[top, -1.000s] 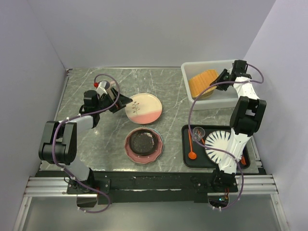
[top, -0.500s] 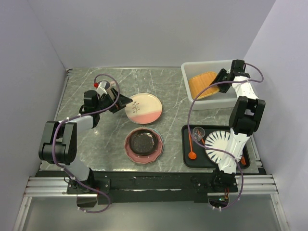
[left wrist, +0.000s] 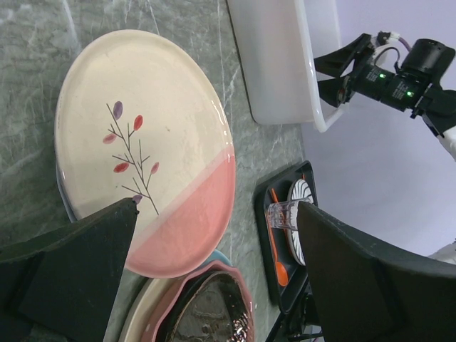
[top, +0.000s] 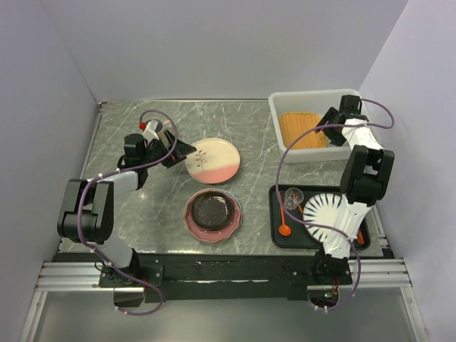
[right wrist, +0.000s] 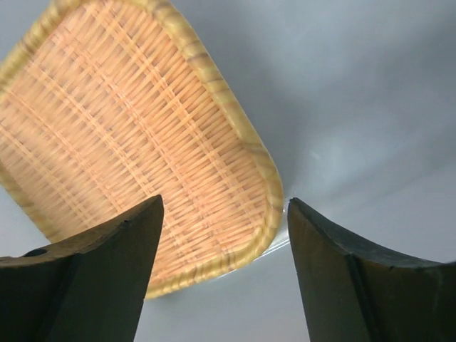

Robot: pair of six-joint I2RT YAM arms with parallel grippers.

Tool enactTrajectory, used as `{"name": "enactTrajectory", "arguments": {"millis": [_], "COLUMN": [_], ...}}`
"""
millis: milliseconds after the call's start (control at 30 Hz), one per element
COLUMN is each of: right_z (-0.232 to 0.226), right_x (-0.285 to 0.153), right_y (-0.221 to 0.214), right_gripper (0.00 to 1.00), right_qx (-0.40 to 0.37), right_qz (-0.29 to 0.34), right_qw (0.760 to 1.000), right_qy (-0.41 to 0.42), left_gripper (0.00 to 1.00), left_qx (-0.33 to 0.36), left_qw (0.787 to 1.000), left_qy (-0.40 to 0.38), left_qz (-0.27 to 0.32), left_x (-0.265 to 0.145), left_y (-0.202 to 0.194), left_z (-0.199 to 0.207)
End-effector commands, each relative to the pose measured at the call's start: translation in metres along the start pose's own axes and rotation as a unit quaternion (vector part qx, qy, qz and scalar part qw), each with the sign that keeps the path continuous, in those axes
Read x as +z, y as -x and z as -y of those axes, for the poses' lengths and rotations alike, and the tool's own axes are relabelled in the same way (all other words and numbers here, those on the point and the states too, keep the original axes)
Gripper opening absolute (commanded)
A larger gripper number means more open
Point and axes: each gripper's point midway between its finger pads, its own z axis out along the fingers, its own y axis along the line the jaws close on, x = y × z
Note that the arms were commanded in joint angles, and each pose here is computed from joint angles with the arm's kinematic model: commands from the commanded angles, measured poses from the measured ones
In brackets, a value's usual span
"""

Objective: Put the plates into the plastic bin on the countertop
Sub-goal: Place the plate in the plastic bin, then pick up the plate at the center of the board.

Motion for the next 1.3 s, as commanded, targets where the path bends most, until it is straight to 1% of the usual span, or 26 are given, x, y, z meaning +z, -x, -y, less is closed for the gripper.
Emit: {"name": "enactTrajectory", "arguments": {"millis": [0,67,133,167,267,633,833,1267], "right_z": [-0.014,-0.018,-0.020,-0.023,-0.031,-0.069,-0.089,-0.133], "right_x": [-0.058,-0.074,-0.080,-0.092,-0.107,-0.117,-0.126,-0.155], "right_y": [0.057,0.067,0.067,0.073,0.074,0.062,0.059,0.041], "right_gripper": [0.80,0.81,0.82,0.83,0.84,0.85,0.85,0.85], "right_qx": [0.012,0.018,0.022,0.025,0.026,0.001,-0.021,-0.054], "right_qz": [0.127,0.154,0.170,0.185,0.202,0.182,0.175,0.174], "right_qw": [0.992,0.988,0.985,0.982,0.977,0.974,0.972,0.956], "right_qy": [0.007,0.017,0.027,0.037,0.064,0.133,0.158,0.228], "left_gripper": [0.99,0.99,0.99,0.99,0.99,0.99,0.99,0.99], "left_qx": [0.033,0.033,0.033,0.034,0.034,0.031,0.033,0.030], "left_qw": [0.999,0.999,0.999,0.999,0.999,0.999,0.998,0.996], "left_qy": [-0.025,-0.021,-0.017,-0.017,-0.011,0.005,0.051,0.085], "left_qz": [0.002,0.002,0.001,0.000,0.001,-0.001,0.001,0.005], "left_x": [0.000,0.000,0.000,0.000,0.001,0.004,0.002,0.003], "left_y": [0.009,0.009,0.008,0.008,0.009,0.008,0.009,0.009], "left_z": [0.019,0.017,0.016,0.016,0.013,0.005,-0.012,-0.028]}}
